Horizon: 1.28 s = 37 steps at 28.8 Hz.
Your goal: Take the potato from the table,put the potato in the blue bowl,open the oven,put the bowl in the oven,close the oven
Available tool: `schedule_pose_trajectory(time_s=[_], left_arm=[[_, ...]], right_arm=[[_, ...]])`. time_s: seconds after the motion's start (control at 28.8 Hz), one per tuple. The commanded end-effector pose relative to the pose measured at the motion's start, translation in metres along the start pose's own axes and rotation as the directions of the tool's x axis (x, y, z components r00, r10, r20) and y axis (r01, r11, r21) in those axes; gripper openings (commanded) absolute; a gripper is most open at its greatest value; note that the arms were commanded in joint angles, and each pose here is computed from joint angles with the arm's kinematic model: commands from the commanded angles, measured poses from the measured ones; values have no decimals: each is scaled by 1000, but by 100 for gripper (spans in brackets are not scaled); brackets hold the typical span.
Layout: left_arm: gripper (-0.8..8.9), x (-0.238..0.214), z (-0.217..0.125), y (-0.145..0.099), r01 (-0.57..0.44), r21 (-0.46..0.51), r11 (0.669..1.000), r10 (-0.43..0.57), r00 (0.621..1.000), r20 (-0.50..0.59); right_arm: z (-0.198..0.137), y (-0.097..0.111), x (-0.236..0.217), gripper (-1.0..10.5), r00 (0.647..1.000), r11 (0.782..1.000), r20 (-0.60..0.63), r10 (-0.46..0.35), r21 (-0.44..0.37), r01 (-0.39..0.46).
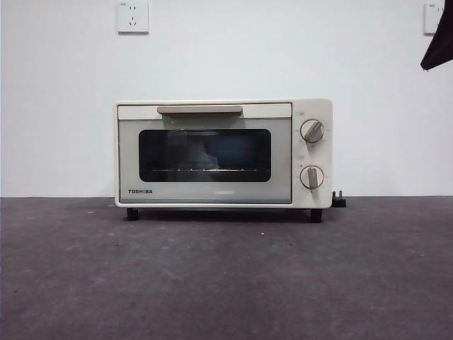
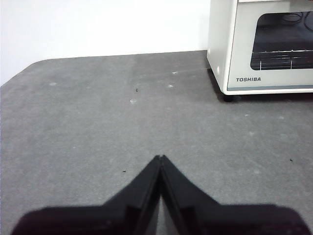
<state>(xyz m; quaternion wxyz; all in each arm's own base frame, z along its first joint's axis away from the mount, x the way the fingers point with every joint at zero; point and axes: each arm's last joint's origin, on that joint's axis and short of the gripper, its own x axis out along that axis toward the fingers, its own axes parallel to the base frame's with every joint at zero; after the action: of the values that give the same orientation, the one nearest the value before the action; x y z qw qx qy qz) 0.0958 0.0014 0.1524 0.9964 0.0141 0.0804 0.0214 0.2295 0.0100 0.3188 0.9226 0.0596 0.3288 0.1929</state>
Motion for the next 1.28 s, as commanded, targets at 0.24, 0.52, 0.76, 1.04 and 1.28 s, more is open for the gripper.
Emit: schedule_pose_trajectory(time_s=[0.24, 0.52, 0.76, 1.04, 1.28], left_arm=[[-4, 1, -3, 0, 1, -6, 1000, -1, 1000, -4], [-4, 1, -3, 0, 1, -6, 1000, -1, 1000, -10], [-4, 1, -3, 0, 1, -6, 1000, -1, 1000, -11], [-4, 1, -3, 0, 1, -6, 1000, -1, 1000, -11], [-4, 1, -3, 0, 1, -6, 1000, -1, 1000, -11]], right_arm=[[-1, 15, -40, 2, 983, 989, 125, -136, -47, 143], [-28, 48, -125, 2, 865, 956, 452, -219, -78, 282], [-72, 37, -99, 2, 747, 940, 630, -211, -78, 332], [-141, 13, -45, 2, 693, 925, 676, -253, -40, 377], [-186, 0, -18, 2, 684, 912, 664, -302, -7, 409]])
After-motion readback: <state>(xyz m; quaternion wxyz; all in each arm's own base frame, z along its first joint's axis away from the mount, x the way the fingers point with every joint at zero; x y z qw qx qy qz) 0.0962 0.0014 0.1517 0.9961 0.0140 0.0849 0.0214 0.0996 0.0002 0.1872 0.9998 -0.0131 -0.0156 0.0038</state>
